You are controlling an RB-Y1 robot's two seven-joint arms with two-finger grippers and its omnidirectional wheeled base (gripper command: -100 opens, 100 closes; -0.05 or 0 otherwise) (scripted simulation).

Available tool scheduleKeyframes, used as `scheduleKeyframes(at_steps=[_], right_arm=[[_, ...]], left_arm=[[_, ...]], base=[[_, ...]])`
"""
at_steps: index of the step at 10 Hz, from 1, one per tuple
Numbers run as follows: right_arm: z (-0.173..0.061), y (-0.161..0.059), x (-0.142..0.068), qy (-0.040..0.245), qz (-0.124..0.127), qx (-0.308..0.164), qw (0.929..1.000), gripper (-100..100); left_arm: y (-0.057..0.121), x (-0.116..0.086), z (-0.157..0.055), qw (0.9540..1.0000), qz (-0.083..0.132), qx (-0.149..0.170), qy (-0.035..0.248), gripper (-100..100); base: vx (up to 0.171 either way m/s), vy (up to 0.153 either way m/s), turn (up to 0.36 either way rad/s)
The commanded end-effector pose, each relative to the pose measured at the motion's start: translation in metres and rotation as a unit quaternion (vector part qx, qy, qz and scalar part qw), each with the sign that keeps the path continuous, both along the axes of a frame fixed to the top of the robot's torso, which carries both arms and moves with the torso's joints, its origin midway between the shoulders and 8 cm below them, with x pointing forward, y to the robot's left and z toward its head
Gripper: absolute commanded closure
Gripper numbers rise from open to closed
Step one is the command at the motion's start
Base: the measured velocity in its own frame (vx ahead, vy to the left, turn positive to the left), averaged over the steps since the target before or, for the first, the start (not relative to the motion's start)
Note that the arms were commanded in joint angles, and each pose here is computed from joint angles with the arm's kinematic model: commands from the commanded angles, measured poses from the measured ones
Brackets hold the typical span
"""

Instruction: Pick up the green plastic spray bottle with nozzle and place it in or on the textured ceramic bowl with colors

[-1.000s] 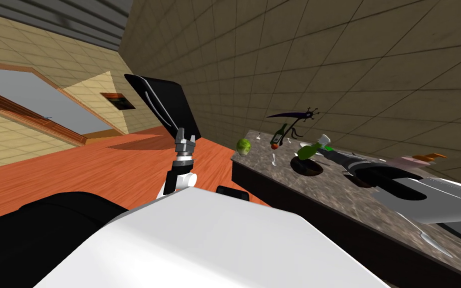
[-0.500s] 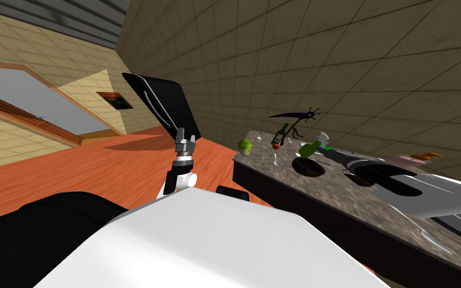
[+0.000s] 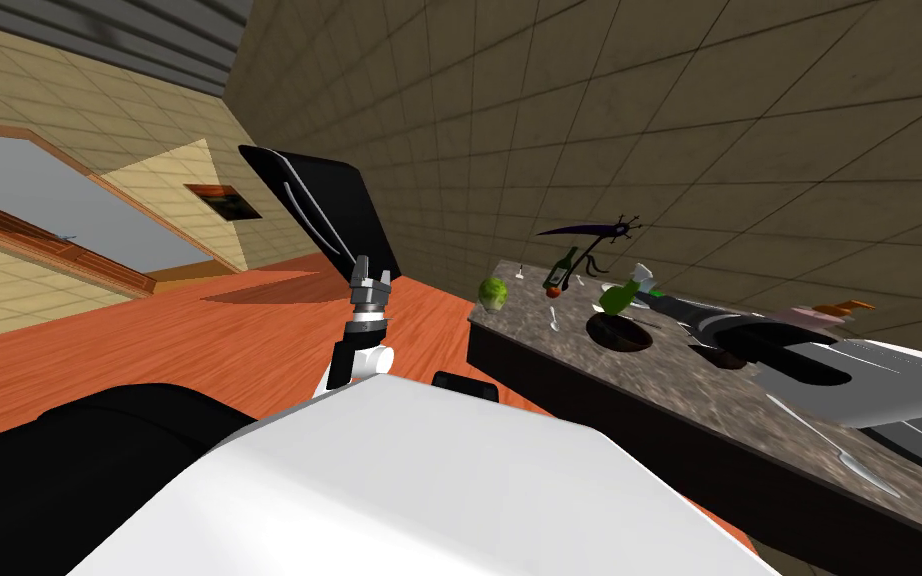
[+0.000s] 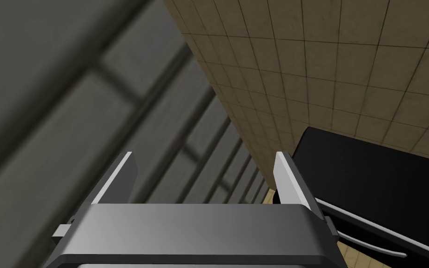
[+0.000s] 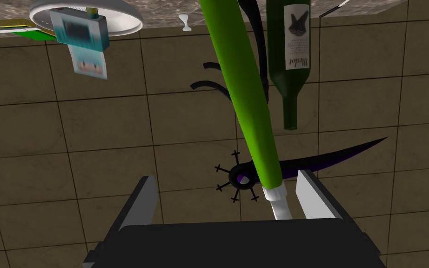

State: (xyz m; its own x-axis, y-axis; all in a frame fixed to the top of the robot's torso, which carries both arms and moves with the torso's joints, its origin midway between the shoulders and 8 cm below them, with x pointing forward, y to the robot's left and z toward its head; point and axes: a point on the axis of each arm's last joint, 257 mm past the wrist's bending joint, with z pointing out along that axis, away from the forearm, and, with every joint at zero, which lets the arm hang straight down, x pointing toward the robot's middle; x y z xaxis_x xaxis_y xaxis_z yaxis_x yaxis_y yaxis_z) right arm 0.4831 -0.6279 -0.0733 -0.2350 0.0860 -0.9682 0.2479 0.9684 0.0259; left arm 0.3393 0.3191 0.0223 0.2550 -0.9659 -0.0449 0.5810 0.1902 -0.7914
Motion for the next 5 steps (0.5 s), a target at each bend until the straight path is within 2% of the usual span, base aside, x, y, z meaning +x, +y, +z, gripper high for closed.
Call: scheduleKeyframes(at_steps=[1,2,4,5], right_arm=[[0.002,-0.007,0.002,-0.001,-0.004,-0.001,1.0,-100],[0.007,-0.007,0.007,0.0,0.008,0.0,1.0,-100],[0.008,-0.018,0.008,-0.001,0.0,-0.003,1.0,-100],[0.016,-0.019,0.012,0.0,0.01,-0.002,0.9999,-100]], left_arm=[[0.0,0.0,0.0,1.0,0.0,0.0,0.0,0],[0.0,0.0,0.0,1.0,0.0,0.0,0.0,0],[0.0,0.0,0.0,1.0,0.0,0.0,0.0,0],[0.0,0.0,0.0,1.0,0.0,0.0,0.0,0]], base=[[-0.005,0.028,0.0],[-0.012,0.054,-0.044],[-0.002,0.049,-0.016],[-0.006,0.053,-0.043]])
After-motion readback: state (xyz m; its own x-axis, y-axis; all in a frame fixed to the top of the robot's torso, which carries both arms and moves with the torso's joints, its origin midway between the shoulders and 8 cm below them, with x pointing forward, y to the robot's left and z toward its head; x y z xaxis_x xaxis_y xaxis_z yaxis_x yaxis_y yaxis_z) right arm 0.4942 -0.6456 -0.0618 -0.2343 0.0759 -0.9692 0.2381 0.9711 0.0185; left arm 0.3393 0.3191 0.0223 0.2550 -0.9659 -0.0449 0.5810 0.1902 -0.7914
